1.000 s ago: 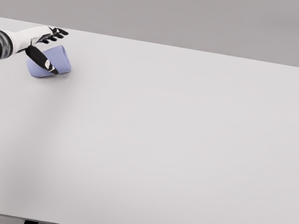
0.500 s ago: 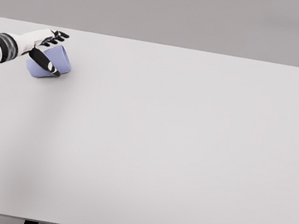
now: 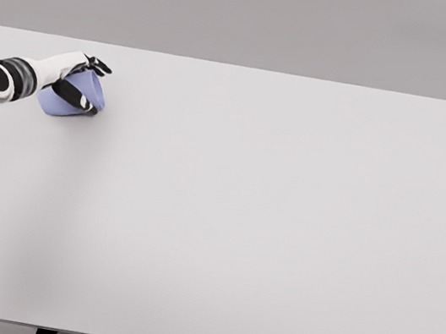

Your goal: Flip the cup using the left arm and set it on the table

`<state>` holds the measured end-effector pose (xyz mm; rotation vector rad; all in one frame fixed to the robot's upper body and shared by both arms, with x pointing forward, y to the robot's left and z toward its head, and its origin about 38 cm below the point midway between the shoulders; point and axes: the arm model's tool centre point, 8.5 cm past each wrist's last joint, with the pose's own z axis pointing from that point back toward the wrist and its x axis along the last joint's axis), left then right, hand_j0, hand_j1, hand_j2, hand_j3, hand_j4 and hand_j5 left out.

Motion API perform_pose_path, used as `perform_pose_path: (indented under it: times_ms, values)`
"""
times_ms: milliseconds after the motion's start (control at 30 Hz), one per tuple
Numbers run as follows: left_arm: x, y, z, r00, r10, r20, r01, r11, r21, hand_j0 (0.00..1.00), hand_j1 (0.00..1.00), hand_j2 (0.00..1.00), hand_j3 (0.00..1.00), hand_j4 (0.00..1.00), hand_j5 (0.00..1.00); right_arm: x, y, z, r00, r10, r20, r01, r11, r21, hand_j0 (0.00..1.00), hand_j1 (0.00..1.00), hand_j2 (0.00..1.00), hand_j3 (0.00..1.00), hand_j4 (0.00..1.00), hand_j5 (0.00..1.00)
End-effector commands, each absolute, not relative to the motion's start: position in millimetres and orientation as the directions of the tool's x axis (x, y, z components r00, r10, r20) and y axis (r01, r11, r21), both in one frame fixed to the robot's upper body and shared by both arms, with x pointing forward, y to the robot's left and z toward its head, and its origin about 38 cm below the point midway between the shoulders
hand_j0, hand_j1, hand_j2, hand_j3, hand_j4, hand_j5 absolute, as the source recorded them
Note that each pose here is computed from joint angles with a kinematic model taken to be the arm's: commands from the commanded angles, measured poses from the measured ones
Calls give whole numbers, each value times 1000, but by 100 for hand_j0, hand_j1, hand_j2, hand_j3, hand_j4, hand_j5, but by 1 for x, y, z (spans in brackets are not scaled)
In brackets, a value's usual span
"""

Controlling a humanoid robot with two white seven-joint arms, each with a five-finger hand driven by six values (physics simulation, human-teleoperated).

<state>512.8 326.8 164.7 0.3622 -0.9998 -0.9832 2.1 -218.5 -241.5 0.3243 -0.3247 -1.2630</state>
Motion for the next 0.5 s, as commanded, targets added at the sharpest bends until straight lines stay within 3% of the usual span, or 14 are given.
perform_pose_path:
  times_ms: [0,133,333,467]
  values:
    - [513,327,165,181,-821,541,523,546,655,70,70,70,70,70,70,2,-218,-242,271,-961,60,870,271,412,100,100,100,100,100,100]
    - [513,321,171,142,-816,561,521,543,658,69,69,69,69,69,69,2,-218,-242,271,-961,60,870,271,412,100,100,100,100,100,100]
    - [509,296,204,-154,-741,653,502,511,698,68,68,68,68,68,68,2,-218,-242,271,-961,60,870,271,412,100,100,100,100,100,100]
    - [504,306,215,-194,-597,779,467,642,608,67,67,67,67,67,67,2,-218,-242,271,-961,60,870,271,412,100,100,100,100,100,100]
